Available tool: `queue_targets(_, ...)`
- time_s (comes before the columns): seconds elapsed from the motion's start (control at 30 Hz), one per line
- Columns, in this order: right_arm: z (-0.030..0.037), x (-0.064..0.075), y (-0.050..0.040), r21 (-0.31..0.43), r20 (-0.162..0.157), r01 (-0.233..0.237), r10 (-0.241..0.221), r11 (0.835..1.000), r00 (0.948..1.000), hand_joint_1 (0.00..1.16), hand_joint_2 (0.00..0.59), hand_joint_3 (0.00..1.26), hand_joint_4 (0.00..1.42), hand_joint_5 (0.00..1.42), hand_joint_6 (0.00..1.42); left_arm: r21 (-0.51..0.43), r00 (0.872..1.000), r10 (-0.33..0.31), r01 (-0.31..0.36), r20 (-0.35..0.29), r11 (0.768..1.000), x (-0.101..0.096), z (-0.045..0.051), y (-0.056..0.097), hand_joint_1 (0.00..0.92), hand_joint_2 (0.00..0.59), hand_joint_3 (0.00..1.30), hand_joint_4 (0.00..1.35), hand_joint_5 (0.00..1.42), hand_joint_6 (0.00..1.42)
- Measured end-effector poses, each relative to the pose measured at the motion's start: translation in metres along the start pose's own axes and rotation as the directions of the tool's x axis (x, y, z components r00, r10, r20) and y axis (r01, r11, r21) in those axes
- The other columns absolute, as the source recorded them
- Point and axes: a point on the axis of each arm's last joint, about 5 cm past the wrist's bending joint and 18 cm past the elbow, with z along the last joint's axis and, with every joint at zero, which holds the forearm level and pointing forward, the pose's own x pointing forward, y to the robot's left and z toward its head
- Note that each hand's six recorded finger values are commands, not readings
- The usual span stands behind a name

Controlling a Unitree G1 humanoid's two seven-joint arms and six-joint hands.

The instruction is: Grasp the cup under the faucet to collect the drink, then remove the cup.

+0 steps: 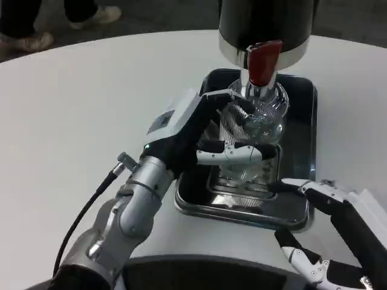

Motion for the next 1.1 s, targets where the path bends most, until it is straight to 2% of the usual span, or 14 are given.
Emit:
queue_targets(0.3, -0.0009, -0.0004, -0.0005, -0.002, -0.006, 0.004, -0.005, 1.000, 1.0000, 0.62, 0.455, 0.30, 0.24, 0.23, 0.10, -0.007, 1.000, -0.001, 0.001, 0.002, 1.000, 0.0005, 0.0013, -0.0026, 0.567, 0.091, 0.78, 0.91, 1.06, 0.75)
queue_targets(0.5, -0.0018, -0.0012, -0.0015, -0.005, -0.012, 0.015, -0.015, 1.000, 0.9998, 0.62, 0.455, 0.30, 0.24, 0.23, 0.10, -0.010, 1.000, 0.004, -0.004, -0.008, 1.000, 0.0005, 0.0006, -0.0019, 0.561, 0.085, 0.78, 0.85, 1.02, 0.70)
queue_targets(0.57, -0.0018, -0.0012, -0.0015, -0.005, -0.011, 0.017, -0.017, 1.000, 0.9998, 0.62, 0.455, 0.30, 0.25, 0.23, 0.11, -0.009, 1.000, 0.005, -0.005, -0.008, 1.000, 0.0004, 0.0004, -0.0016, 0.533, 0.060, 0.77, 0.79, 1.00, 0.70)
queue_targets(0.7, -0.0018, -0.0015, -0.0014, -0.004, -0.011, 0.018, -0.018, 1.000, 0.9998, 0.62, 0.456, 0.30, 0.25, 0.23, 0.11, -0.010, 1.000, 0.008, -0.008, -0.011, 1.000, 0.0000, -0.0004, -0.0004, 0.439, 0.078, 0.71, 0.68, 0.97, 0.63)
queue_targets(0.83, -0.0018, -0.0019, -0.0011, -0.003, -0.012, 0.022, -0.022, 1.000, 0.9997, 0.62, 0.459, 0.30, 0.25, 0.23, 0.11, -0.006, 1.000, 0.012, -0.012, -0.017, 1.000, -0.0009, -0.0023, 0.0021, 0.386, 0.092, 0.60, 0.48, 0.89, 0.55)
queue_targets(0.93, -0.0018, -0.0022, -0.0010, -0.003, -0.012, 0.021, -0.021, 1.000, 0.9997, 0.62, 0.462, 0.30, 0.25, 0.24, 0.11, -0.005, 1.000, 0.007, -0.007, -0.022, 1.000, -0.0019, -0.0039, 0.0036, 0.367, 0.091, 0.52, 0.41, 0.86, 0.52)
queue_targets(1.1, -0.0019, -0.0029, -0.0009, -0.003, -0.012, 0.023, -0.023, 1.000, 0.9997, 0.63, 0.466, 0.30, 0.25, 0.24, 0.11, -0.033, 1.000, 0.003, -0.003, -0.026, 0.999, -0.0042, -0.0055, 0.0034, 0.341, 0.082, 0.46, 0.36, 0.83, 0.49)
